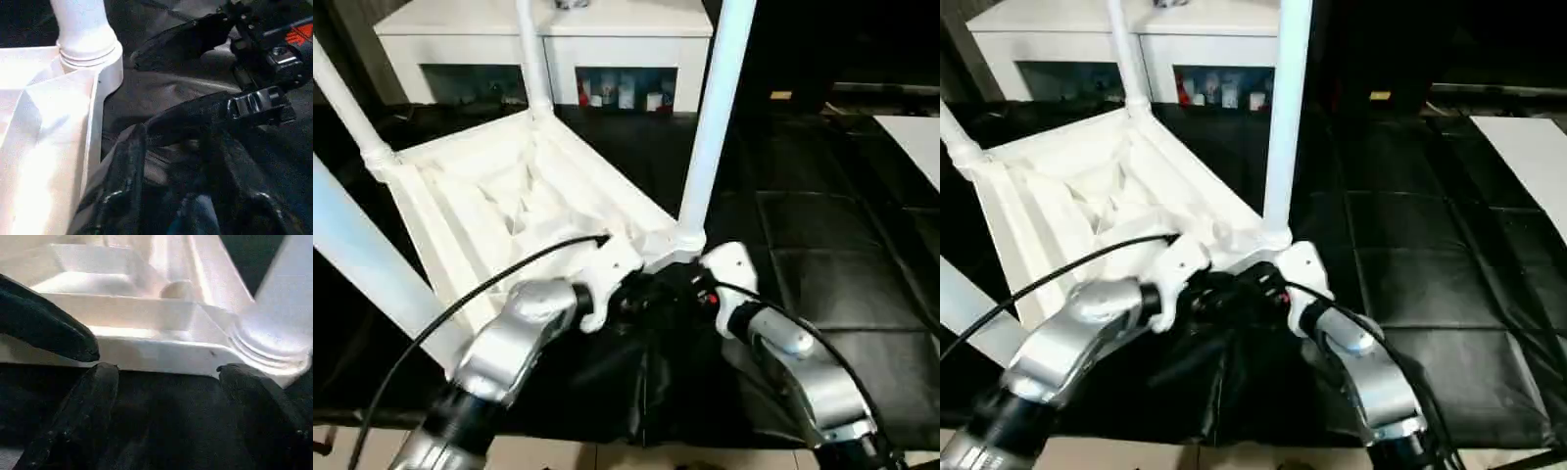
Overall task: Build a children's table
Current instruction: Rotate leg to tighten, then rotate table base
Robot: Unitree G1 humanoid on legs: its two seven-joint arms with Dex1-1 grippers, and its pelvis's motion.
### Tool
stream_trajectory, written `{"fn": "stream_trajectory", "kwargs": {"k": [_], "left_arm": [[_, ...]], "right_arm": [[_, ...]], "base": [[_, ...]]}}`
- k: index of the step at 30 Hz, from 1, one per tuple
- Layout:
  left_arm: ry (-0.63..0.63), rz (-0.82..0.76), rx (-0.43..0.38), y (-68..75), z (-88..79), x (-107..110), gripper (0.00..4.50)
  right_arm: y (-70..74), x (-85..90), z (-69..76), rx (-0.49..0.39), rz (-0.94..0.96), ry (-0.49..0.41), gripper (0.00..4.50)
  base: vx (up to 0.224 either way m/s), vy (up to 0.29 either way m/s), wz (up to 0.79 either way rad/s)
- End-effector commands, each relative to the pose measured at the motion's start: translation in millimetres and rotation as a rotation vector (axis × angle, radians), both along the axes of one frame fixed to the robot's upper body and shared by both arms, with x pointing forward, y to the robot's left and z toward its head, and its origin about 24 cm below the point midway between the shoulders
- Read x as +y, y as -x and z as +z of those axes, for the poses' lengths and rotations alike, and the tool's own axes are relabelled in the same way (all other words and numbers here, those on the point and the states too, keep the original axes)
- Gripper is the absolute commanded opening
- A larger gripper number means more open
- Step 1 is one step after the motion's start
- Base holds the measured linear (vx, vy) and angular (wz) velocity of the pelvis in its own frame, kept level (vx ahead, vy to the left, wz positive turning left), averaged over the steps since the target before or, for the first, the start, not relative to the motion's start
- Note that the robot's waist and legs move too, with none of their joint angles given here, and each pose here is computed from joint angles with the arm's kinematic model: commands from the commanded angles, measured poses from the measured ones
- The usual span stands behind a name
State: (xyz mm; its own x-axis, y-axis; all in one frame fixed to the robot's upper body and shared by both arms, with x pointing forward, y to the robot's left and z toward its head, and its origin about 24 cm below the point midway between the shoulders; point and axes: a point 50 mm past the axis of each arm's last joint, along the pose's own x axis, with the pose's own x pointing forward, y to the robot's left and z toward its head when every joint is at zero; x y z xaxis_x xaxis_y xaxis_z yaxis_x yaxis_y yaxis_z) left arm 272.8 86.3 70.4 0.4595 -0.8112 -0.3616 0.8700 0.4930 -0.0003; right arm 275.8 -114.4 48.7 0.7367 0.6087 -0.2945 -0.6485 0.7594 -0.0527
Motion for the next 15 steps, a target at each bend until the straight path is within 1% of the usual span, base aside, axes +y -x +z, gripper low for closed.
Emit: {"fn": "stream_trajectory", "kwargs": {"k": [1,7,8,9,10,11,12,13,15], "left_arm": [[0.032,-0.008,-0.010,2.5,6.5,-4,2.26],[0.032,-0.008,-0.010,2.5,6.5,-4,2.26],[0.041,-0.012,-0.007,4.1,6.8,-5,2.32],[0.046,-0.014,-0.005,5.1,7.1,-6,2.47],[0.049,-0.027,-0.004,8.3,6.0,-12,2.47],[0.049,-0.028,-0.004,8.7,5.8,-12,2.47],[0.054,-0.036,-0.002,10.0,5.7,-15,2.60],[0.057,-0.041,-0.001,10.9,5.7,-16,2.74],[0.063,-0.049,0.005,13.6,6.5,-18,2.87]], "right_arm": [[-3.7,5.7,3.6,0.001,0.044,-0.025,3.63],[-3.7,5.7,3.6,0.001,0.044,-0.025,3.63],[-7.1,6.1,3.9,0.004,0.051,-0.031,3.63],[-9.3,6.3,4.0,0.006,0.055,-0.034,3.63],[-32.1,9.8,2.2,0.021,0.110,-0.012,3.63],[-34.8,10.2,2.1,0.023,0.117,-0.008,3.63],[-43.3,10.7,2.4,0.026,0.130,0.007,3.63],[-47.5,10.5,2.8,0.027,0.133,0.013,3.63],[-59.3,6.8,5.0,0.021,0.099,0.034,3.63]], "base": [[0.000,0.000,0.00],[0.000,0.000,0.00],[0.000,0.000,0.00],[0.000,0.000,0.00],[0.000,0.000,0.00],[0.000,0.000,0.00],[0.000,0.000,0.00],[0.000,0.000,0.00],[0.000,0.000,0.00]]}}
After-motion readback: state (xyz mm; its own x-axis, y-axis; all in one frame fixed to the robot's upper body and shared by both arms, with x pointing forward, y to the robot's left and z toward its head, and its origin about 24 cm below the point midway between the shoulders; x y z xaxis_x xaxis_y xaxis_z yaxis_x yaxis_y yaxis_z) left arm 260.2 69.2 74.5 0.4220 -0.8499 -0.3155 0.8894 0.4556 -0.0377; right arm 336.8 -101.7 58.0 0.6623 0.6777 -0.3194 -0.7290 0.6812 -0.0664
